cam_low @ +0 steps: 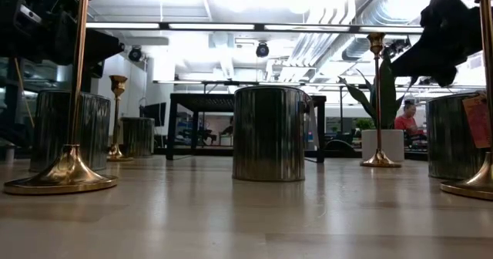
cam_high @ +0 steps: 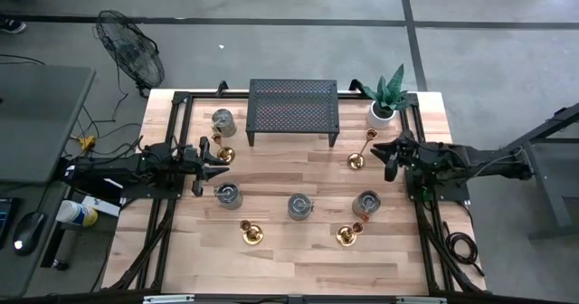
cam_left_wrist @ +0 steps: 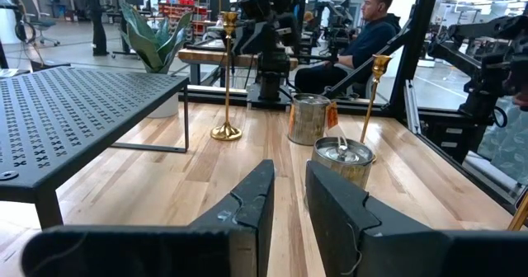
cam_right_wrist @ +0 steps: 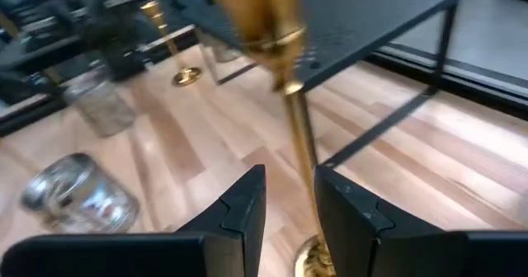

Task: Pick & Place candle stick holders
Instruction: Put the gold candle holder on the shelf

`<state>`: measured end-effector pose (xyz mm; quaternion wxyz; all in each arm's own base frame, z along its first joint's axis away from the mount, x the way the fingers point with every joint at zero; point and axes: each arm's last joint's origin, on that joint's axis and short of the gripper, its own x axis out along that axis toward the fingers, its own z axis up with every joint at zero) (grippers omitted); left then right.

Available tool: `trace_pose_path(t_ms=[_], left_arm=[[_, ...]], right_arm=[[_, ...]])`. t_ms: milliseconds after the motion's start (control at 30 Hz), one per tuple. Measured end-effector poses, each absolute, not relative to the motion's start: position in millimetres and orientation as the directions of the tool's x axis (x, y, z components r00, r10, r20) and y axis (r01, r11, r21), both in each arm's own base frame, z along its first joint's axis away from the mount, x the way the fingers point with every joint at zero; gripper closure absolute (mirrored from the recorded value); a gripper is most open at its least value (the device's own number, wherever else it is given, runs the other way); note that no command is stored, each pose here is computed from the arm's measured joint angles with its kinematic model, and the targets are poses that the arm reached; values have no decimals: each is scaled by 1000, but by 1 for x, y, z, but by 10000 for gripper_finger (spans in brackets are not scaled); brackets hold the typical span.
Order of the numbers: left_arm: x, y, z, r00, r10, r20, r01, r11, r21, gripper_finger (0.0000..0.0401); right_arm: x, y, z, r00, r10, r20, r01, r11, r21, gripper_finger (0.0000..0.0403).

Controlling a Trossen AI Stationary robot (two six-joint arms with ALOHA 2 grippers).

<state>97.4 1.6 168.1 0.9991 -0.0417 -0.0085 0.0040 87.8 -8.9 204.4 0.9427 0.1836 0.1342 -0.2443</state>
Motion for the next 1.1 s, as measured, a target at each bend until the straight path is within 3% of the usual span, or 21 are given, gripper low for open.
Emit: trace_pose_path(t_ms=[333, 767, 1100], left_arm=[[97, 2, 168, 1000, 10, 17, -9, 996, -83, 329], [97, 2, 168, 1000, 10, 17, -8, 996, -83, 329], [97, 2, 168, 1000, 10, 17, -9, 997, -83, 329]], right_arm=[[95, -10, 197, 781, -473, -407, 576, 797, 179, 298], [119, -10, 199, 779, -502, -376, 574, 812, 105, 180], [127, -11, 206, 790, -537, -296, 592, 795, 136, 167]])
